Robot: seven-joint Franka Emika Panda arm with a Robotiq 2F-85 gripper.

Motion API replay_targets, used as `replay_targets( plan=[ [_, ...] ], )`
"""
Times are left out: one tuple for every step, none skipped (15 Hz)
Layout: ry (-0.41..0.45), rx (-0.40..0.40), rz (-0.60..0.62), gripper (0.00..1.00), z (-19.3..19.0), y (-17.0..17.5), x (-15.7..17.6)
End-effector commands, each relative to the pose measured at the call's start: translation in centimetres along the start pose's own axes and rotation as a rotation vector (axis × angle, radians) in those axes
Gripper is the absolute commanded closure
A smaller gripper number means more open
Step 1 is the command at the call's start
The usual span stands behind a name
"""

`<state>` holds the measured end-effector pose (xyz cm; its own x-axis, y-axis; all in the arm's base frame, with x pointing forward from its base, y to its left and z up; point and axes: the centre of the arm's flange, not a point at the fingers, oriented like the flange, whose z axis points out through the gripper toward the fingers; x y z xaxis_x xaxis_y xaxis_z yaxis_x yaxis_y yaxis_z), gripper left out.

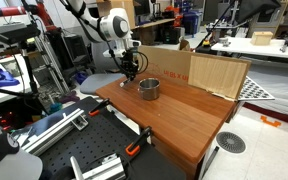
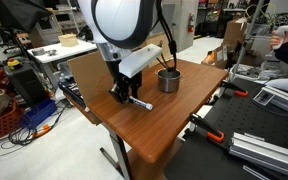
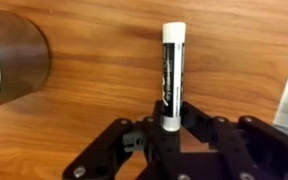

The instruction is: Put the black marker in the pot

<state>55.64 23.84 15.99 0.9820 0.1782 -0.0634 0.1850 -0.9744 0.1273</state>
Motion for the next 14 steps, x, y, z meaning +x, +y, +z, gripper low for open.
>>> replay_targets(
  plan=[
    [0.03,-0.023,0.024,0.94,-2.9,1.2,-1.1],
    [0.039,-0.026,0.028,0.94,-3.8,1.7,-1.3],
    [0.044,-0.03,0.023,0.94,-4.6,2.2,-1.6],
    [0.058,-0.041,0.028,0.94,-5.3,2.8,-1.9],
    [0.068,-0.046,0.032,0.94,-6.0,3.4,-2.3],
    [0.088,-0.062,0.041,0.94,-6.7,4.0,-2.9],
    [0.099,-0.074,0.044,0.94,-7.2,4.6,-3.3],
    [0.111,-0.092,0.06,0.94,-7.7,5.3,-4.0],
    [0.121,-0.106,0.067,0.94,-8.1,5.9,-4.4],
    [0.135,-0.124,0.085,0.94,-8.5,6.8,-4.9],
    [0.145,-0.142,0.1,0.94,-9.0,7.6,-5.3],
    [0.154,-0.157,0.114,0.94,-9.3,8.5,-5.6],
    [0.166,-0.173,0.133,0.94,-9.7,9.4,-5.9],
    [0.176,-0.185,0.147,0.94,-9.9,10.3,-6.1]
  ],
)
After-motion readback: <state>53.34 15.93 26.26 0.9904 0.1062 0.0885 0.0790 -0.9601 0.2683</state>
